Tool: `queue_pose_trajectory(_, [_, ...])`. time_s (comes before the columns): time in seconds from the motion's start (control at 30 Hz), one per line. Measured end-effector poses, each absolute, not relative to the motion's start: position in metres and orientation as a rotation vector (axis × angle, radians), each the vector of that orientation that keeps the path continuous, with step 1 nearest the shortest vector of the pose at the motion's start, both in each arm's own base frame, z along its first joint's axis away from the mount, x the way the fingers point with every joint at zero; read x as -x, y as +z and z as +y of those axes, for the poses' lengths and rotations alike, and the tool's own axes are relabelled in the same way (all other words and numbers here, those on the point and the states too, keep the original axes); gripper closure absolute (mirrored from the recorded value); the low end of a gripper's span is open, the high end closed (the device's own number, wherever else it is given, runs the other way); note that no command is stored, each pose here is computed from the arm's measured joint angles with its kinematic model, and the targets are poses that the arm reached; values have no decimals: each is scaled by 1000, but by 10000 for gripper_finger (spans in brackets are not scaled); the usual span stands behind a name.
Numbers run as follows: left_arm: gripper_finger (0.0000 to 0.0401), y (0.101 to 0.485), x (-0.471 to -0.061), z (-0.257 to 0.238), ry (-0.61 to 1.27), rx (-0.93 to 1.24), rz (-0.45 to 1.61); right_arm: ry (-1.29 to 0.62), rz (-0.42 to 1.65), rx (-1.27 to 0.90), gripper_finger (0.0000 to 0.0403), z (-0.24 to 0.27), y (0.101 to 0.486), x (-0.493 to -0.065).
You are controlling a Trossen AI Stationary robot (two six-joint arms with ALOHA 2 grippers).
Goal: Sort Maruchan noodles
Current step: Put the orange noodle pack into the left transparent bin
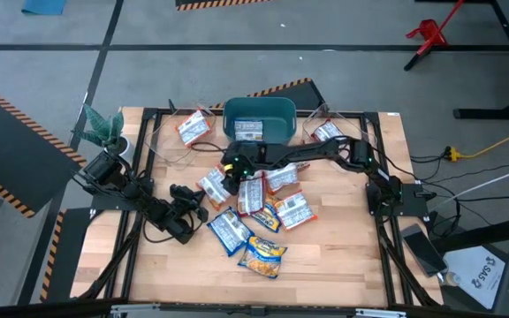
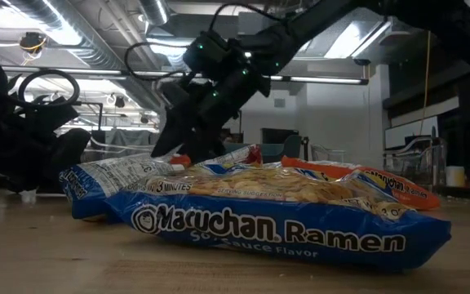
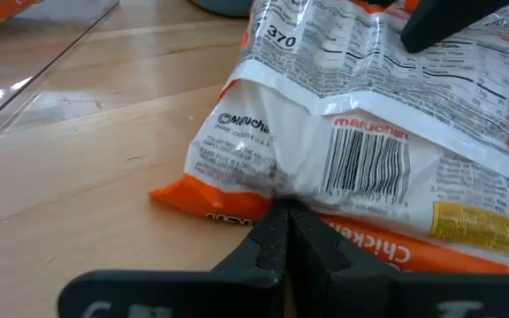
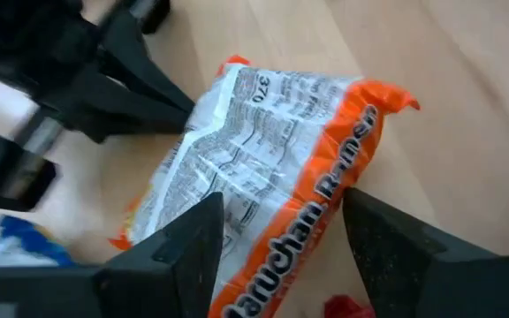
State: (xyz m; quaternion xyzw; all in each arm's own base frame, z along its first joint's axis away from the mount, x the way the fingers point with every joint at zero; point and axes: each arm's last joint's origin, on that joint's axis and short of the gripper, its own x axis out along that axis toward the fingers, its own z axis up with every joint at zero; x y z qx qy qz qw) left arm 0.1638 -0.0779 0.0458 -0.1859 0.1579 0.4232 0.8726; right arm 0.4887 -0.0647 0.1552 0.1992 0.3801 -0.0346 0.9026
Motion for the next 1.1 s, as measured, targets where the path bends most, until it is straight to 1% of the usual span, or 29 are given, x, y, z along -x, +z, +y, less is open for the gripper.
queue_pose_trajectory(0.23, [401,45,-164,-78,887,382,332,-115,782,-327,168,-66,162,-491])
queue_pose_trajectory(0.53, [401,41,-164,-79,886,346,319,-197,825,-307,109,-78,159,-486])
queue_pose_trajectory(0.63, [401,48,-167,-87,851,379,299,-217,822,-300,102,-79,159,-486])
queue_pose_trajectory(0.8, [401,64,-172,-93,788,493,324,-207,806,-303,101,-79,160,-487])
queue_pose_trajectory(0.9, [401,82,-173,-102,755,486,211,-208,822,-305,100,-79,159,-486])
queue_pose_trajectory(1.0, [401,103,-174,-107,769,416,61,-208,822,-305,100,-79,159,-486])
queue_pose_trajectory(1.1, [401,108,-176,-102,809,338,34,-209,818,-307,100,-79,159,-486])
